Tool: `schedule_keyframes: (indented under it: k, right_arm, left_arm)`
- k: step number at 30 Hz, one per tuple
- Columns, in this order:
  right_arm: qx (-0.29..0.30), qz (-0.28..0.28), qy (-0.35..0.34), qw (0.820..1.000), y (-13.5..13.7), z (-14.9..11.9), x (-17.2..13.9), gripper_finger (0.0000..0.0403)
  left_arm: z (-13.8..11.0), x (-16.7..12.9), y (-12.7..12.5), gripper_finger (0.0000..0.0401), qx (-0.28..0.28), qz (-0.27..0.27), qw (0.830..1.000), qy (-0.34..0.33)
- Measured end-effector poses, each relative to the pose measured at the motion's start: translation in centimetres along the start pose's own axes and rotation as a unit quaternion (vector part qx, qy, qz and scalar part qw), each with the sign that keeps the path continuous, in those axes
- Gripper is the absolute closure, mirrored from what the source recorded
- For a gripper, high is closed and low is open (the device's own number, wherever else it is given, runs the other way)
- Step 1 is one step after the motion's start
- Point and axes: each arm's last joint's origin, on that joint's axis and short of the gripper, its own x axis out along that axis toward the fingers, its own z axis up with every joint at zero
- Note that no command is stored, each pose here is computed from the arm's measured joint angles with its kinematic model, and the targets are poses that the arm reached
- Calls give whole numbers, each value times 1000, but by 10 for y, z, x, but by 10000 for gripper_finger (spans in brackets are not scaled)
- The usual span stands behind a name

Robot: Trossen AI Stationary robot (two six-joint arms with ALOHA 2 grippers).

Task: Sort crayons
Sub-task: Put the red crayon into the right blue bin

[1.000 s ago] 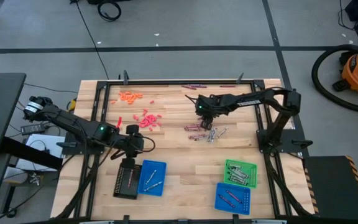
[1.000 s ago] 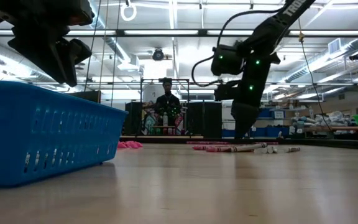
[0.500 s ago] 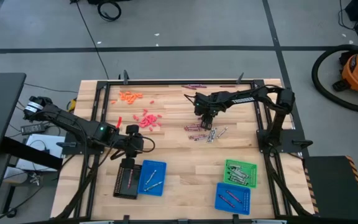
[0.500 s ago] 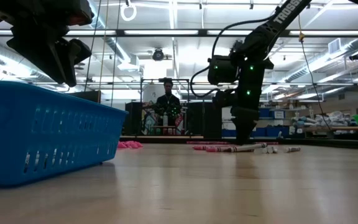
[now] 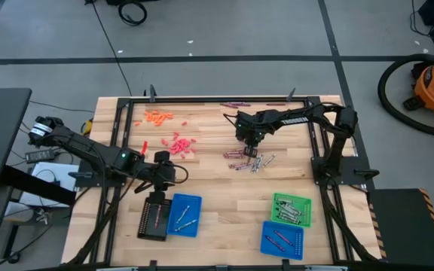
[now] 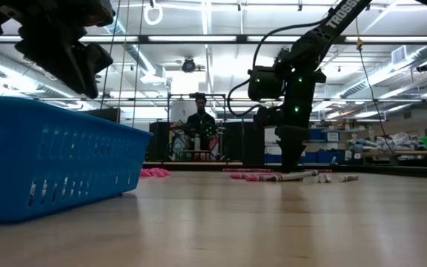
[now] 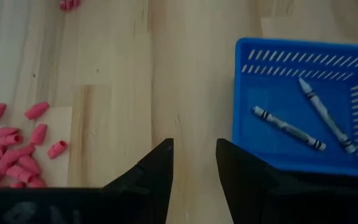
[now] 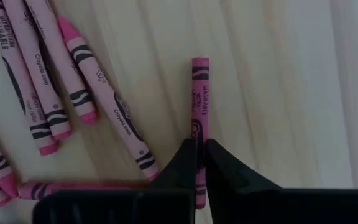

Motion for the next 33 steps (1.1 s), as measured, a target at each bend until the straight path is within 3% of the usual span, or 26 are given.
schedule_keyframes:
  k: [3,6,9,18,27,33]
  right_arm:
    - [3,-11,-8,1000,2,1,-3,378]
    - [4,-21,-20,1000,6,1,-9,369]
    - [-4,-33,-49,998,13,5,-23,367]
    - [-39,-23,-136,990,49,13,-52,366]
    - [-101,23,-265,959,112,24,-76,365]
    - [-115,48,-354,927,143,30,-90,365]
  left_arm:
    - [4,0,-1,268,-4,1,1000,-22]
    - [4,7,1,268,-20,48,996,-68]
    - [-4,17,2,263,-14,59,994,-93]
    - [4,24,15,192,-35,82,979,-181]
    - [22,17,22,177,-41,99,957,-270]
    - [28,13,22,177,-43,96,947,-302]
